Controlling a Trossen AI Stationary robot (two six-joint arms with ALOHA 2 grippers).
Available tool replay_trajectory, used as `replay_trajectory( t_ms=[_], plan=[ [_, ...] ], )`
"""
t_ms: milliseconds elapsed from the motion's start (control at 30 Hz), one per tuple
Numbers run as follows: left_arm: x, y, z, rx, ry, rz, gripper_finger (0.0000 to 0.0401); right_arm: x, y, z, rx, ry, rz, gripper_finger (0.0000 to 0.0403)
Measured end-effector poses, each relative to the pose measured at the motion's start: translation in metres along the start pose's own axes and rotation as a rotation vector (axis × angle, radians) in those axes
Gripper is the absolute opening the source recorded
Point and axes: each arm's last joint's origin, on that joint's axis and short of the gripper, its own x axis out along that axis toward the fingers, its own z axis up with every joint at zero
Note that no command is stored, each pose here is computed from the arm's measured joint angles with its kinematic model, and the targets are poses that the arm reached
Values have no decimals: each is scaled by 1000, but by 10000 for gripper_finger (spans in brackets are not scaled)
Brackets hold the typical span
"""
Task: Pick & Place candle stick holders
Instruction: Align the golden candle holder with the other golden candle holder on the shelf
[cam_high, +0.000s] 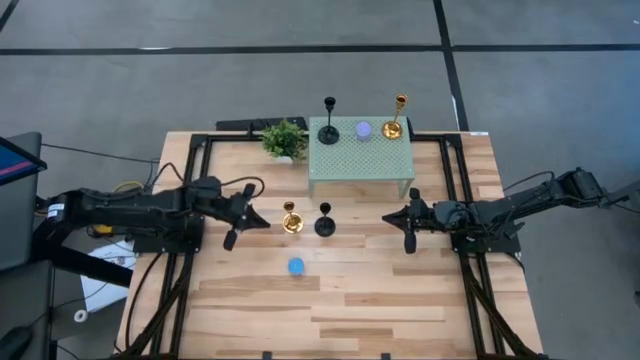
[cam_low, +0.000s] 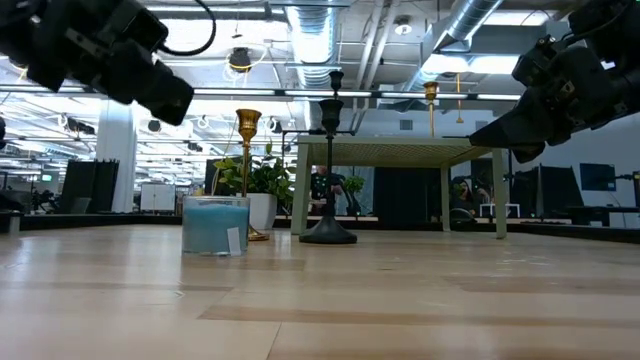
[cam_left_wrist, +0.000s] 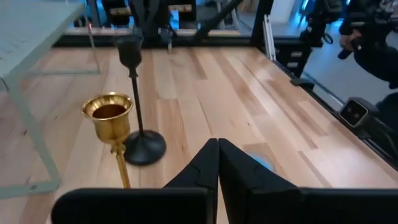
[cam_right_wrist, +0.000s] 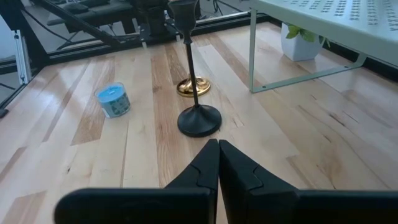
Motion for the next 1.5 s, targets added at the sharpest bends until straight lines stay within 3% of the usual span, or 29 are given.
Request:
replay_trajectory(
  t_ms=[200,333,400,667,1033,1200,1500],
  plan=[
    [1,-2,-28,3,-77,34,7,0,0,0,0,0,0,1],
    [-2,1,-51,-57,-14,228,6,0,0,0,1,-2,1,1],
    [-4,1,-60,-76,17,267,5,0,0,0,1,-2,1,1],
    [-3,0,-57,-106,-11,253,13,0,0,1,5,-13,0,1],
    [8,2,-71,-152,92,245,17,1,-5,3,17,-23,-35,1],
    [15,6,-67,-134,20,247,53,2,-6,3,19,-23,-41,1],
    [23,8,-81,-221,96,256,156,2,-6,3,18,-23,-39,1]
  ],
)
